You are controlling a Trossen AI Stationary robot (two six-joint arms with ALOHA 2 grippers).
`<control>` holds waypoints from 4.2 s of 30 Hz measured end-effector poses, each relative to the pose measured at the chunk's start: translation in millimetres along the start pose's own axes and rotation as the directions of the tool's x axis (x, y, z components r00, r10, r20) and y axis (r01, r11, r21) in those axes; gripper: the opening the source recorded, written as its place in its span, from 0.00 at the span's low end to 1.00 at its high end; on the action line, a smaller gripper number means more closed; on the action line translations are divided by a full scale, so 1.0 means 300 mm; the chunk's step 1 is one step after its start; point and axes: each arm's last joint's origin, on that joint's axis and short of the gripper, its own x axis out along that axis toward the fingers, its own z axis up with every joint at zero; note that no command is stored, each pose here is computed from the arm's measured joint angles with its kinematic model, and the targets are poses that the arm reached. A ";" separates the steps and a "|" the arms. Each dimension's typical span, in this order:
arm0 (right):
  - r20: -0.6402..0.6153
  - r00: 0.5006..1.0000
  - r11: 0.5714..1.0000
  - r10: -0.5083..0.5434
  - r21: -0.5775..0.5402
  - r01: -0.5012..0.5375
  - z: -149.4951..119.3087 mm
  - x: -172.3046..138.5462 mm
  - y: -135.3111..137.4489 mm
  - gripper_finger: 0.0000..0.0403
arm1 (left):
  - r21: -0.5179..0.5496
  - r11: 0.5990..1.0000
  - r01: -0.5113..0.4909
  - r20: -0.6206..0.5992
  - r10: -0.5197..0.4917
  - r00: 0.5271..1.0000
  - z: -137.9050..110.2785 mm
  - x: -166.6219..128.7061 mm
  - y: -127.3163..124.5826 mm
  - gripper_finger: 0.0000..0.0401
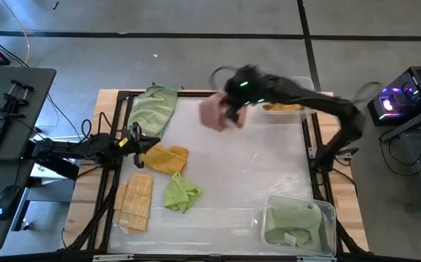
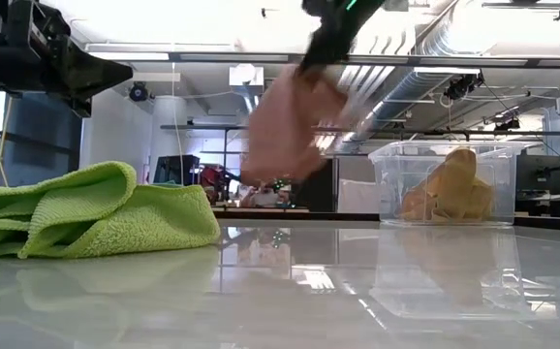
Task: Sort microfiber towel by color & place in baskets
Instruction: Put the light orange towel into the top transparent bin, then put the light green microfiber towel into the bottom transparent bin
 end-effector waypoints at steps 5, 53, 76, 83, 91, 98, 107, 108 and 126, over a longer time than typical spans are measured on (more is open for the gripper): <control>0.145 0.947 0.945 -0.287 -0.118 0.305 -0.003 -0.306 -0.065 0.05 | -0.001 1.000 -0.013 0.004 0.013 1.000 0.001 0.000 0.001 0.00; -0.838 0.535 0.909 -0.109 0.133 0.395 -0.463 0.038 -0.640 0.33 | 0.035 0.966 -0.256 0.170 0.247 0.954 0.055 -0.008 0.021 0.00; -0.832 0.555 0.764 0.008 0.363 0.534 -0.628 -0.007 -0.561 0.01 | 0.020 0.931 -0.366 0.163 0.358 0.920 0.052 -0.011 0.032 0.00; -0.798 0.595 0.745 -0.091 0.342 0.573 -0.661 0.050 -0.563 0.01 | 0.020 0.931 -0.365 0.163 0.358 0.920 0.052 -0.011 0.032 0.00; -0.805 0.585 0.727 -0.101 0.342 0.596 -0.654 0.016 -0.552 0.04 | 0.019 0.931 -0.365 0.164 0.358 0.919 0.053 -0.011 0.032 0.00; -0.682 0.717 0.672 -0.143 0.465 0.577 -0.589 -0.104 -0.519 0.18 | -0.009 0.932 -0.361 0.163 0.358 0.919 0.053 -0.011 0.032 0.00; -0.211 0.972 0.707 -0.104 0.672 0.222 -0.404 -0.187 -0.372 0.29 | -0.301 0.904 -0.302 0.166 0.362 0.917 0.054 -0.011 0.032 0.00; -0.174 0.980 0.719 -0.099 0.668 0.191 -0.382 -0.187 -0.343 0.29 | -0.322 0.900 -0.294 0.167 0.360 0.918 0.054 -0.011 0.032 0.00; -0.009 0.997 0.946 0.076 0.317 -0.069 -0.216 0.039 0.160 0.29 | -0.480 0.867 -0.134 0.141 0.227 0.964 0.045 -0.006 0.019 0.00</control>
